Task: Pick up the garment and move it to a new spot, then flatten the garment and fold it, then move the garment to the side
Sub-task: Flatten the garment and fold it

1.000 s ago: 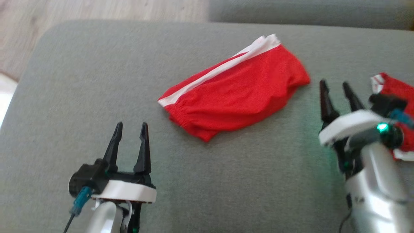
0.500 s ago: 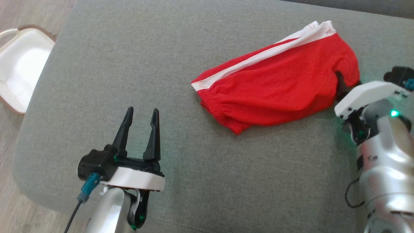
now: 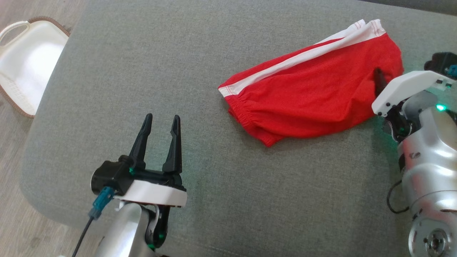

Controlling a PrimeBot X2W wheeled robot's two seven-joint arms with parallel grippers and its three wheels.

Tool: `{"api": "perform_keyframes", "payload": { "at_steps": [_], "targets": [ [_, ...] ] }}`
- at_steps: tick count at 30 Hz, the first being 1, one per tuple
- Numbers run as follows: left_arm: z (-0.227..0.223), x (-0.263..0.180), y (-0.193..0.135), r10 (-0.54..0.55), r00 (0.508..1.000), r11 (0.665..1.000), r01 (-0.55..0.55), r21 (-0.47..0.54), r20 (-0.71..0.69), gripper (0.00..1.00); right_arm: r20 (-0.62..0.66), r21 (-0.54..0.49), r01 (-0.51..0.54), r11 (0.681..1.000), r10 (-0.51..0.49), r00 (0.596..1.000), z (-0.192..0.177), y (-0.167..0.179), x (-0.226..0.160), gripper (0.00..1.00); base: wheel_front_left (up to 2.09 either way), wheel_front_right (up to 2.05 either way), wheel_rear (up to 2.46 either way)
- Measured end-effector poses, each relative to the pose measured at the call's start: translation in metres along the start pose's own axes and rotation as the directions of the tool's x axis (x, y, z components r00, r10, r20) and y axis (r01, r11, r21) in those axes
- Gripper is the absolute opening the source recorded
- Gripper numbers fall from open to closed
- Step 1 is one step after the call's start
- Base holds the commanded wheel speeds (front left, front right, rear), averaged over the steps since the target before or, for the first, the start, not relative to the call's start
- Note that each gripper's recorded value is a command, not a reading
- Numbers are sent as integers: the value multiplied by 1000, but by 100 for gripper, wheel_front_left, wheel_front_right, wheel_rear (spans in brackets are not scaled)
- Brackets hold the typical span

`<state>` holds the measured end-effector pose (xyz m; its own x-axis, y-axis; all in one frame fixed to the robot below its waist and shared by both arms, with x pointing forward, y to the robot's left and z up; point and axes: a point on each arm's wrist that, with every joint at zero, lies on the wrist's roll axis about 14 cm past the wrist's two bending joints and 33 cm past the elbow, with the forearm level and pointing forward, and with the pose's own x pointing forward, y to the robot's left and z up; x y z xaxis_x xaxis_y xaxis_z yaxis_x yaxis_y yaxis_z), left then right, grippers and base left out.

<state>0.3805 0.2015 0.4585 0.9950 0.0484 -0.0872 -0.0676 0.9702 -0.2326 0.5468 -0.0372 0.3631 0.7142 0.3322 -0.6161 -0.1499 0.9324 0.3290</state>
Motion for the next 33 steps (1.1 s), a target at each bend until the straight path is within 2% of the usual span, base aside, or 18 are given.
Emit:
{"api": "perform_keyframes", "payload": {
  "at_steps": [1,6,12,22,31,33],
  "targets": [
    [-1,0,0,0,1000,1000,0,-1,-2,100,-1,1,0,1000,0,1000,0,0,1,0,0,0,0],
    [-4,3,-2,-5,1000,1000,5,-3,-11,100,21,14,-3,1000,3,1000,1,0,1,0,0,0,0],
    [0,7,-10,-34,999,999,34,-9,3,100,98,111,-28,993,17,995,9,5,-9,0,0,0,0],
    [16,8,-32,-107,993,994,107,-4,56,100,240,217,-63,974,10,971,9,-9,-57,0,0,0,0],
    [6,-8,-59,-185,982,982,186,-12,36,100,347,317,-27,948,-90,934,-16,-47,-115,0,0,0,0],
    [9,-10,-65,-204,978,979,205,-6,45,100,366,368,-13,930,-133,921,-23,-60,-128,0,0,0,0]
  ]
}}
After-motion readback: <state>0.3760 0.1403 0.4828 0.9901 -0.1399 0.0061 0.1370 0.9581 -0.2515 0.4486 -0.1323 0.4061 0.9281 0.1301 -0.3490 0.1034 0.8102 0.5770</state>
